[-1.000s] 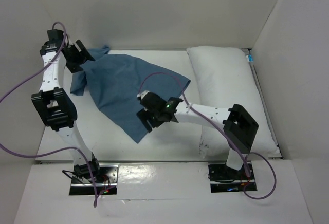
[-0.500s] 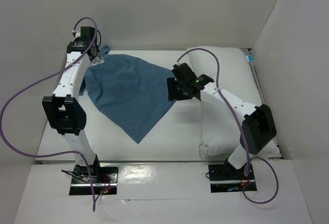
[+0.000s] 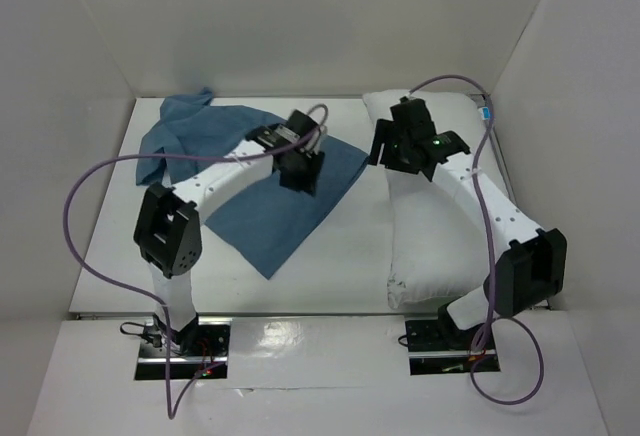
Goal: Put the pillow into the pillowcase
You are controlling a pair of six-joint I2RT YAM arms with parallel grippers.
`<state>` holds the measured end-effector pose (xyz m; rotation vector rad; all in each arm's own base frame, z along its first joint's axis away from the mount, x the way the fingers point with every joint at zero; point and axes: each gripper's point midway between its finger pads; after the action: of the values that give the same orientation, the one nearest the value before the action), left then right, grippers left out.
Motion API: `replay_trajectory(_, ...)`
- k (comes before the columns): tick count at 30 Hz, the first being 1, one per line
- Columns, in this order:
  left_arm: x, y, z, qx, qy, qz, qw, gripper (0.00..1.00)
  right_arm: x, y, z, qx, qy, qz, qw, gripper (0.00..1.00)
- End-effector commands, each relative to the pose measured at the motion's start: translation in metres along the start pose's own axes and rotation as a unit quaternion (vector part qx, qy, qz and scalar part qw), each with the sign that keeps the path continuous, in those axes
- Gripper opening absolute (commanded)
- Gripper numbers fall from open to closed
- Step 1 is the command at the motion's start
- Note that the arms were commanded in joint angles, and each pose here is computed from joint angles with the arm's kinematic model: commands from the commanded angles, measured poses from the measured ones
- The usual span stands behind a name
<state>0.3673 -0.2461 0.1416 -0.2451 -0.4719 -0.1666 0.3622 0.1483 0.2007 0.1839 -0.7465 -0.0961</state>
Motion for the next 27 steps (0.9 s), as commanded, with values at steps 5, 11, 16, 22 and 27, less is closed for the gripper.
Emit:
replay_trajectory(5,-0.049,-0.064,-0.036,-0.114,0.078,-0.04,0.99,0.57,0.037,-0.058,0.044,-0.028,-0.071,-0.082,0.994,0.73)
replay_trajectory(11,-0.058,-0.062,-0.066,-0.082,0.096,-0.049,0.991,0.56,0.03,-0.075,0.046,-0.027,-0.062,-0.098,0.993,0.73)
replay_trajectory(16,-0.066,-0.041,-0.088,-0.029,0.105,-0.051,0.993,0.55,0.024,-0.08,0.042,-0.03,-0.053,-0.096,0.993,0.73)
replay_trajectory(22,-0.068,-0.035,-0.09,-0.013,0.103,-0.047,0.993,0.33,0.024,-0.081,0.042,-0.028,-0.052,-0.099,0.993,0.73)
replay_trajectory(27,-0.068,-0.035,-0.09,-0.013,0.103,-0.047,0.993,0.26,0.02,-0.081,0.035,-0.027,-0.04,-0.095,0.994,0.73)
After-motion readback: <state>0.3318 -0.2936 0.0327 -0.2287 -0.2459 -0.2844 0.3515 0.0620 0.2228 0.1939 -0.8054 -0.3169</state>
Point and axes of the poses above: each gripper's point midway between its finger pads, its own z axis back along the fingers, its own y axis along the line the jaws close on, x = y × z, and after that the axes turned 4 degrees about z, right-handed
